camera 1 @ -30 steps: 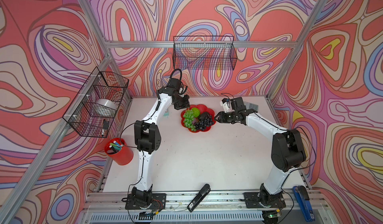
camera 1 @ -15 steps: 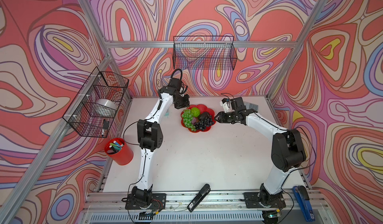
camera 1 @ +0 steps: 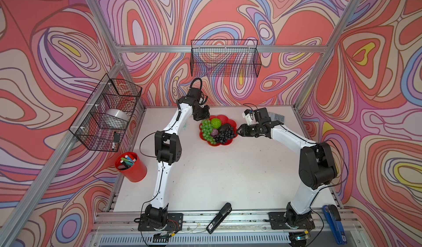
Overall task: Arrange fruit in a fruit bowl
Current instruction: Place the fruit in the fruit bowl, then reset both arms
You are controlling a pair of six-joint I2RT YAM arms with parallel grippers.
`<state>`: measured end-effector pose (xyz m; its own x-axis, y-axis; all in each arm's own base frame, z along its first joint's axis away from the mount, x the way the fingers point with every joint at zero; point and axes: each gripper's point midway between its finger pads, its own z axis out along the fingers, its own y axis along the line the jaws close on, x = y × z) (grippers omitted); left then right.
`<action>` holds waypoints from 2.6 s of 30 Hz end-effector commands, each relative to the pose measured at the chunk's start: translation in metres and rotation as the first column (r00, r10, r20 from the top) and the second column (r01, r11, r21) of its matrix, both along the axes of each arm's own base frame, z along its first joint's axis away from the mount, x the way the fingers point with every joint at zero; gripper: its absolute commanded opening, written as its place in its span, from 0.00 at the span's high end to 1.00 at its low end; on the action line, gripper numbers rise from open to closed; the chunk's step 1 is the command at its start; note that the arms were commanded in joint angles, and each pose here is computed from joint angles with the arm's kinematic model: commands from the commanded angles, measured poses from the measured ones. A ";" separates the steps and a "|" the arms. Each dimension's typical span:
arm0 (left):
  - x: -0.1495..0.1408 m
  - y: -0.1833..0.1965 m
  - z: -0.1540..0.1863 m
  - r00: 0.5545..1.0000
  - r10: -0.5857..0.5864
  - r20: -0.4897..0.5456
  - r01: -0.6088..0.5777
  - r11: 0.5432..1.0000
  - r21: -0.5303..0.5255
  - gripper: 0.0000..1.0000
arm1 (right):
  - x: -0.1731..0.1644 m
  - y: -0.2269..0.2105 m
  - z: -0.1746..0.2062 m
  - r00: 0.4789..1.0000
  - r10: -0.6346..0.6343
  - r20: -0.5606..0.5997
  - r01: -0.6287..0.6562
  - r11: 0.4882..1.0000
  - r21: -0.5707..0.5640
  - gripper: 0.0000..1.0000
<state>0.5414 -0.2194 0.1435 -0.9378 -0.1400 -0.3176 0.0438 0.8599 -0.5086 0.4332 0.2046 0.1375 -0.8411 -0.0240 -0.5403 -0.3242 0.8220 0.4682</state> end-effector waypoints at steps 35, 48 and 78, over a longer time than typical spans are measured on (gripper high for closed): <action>0.010 -0.019 -0.040 0.986 -0.162 0.028 0.163 0.984 -0.071 0.92 | 0.007 0.004 -0.004 1.000 -0.013 -0.016 0.013 1.000 0.010 0.65; -0.002 -0.020 -0.026 0.977 -0.208 0.038 0.210 0.974 -0.078 0.73 | 0.010 0.015 0.009 1.000 -0.018 0.016 0.018 1.000 0.016 0.64; -0.149 0.071 0.055 0.985 0.040 0.168 -0.060 0.991 0.120 0.16 | -0.024 -0.049 0.102 0.943 -0.114 0.312 0.175 0.969 -0.176 0.12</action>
